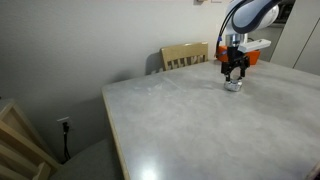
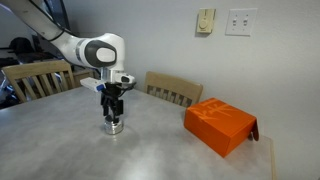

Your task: Put the silver lid of the container on the table

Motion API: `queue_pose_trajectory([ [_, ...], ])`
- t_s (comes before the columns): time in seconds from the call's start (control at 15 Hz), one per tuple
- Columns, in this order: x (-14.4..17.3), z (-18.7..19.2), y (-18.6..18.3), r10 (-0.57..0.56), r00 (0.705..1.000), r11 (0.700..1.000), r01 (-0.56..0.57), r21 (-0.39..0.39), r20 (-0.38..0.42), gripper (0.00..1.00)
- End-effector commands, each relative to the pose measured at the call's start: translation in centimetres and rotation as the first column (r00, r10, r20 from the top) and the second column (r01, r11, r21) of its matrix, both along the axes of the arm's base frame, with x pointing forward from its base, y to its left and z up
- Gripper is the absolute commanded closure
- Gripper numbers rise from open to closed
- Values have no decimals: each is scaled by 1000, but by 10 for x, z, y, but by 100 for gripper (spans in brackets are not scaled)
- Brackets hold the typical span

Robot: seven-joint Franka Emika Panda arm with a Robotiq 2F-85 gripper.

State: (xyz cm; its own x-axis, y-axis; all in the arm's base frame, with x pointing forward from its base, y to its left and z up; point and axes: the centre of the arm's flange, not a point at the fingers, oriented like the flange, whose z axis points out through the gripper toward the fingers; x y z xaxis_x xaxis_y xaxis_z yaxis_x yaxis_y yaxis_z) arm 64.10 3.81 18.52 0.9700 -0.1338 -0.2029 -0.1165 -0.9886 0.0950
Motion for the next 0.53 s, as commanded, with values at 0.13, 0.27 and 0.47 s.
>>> queue_pose_trajectory([
  [0.13, -22, 4, -4, -16, 1000, 1000, 15, 16, 14, 34],
  [0.27, -22, 4, -4, -4, 1000, 1000, 4, 7, 6, 48],
  [0.47, -21, 5, -3, 1, 1000, 1000, -1, 1, 1, 67],
])
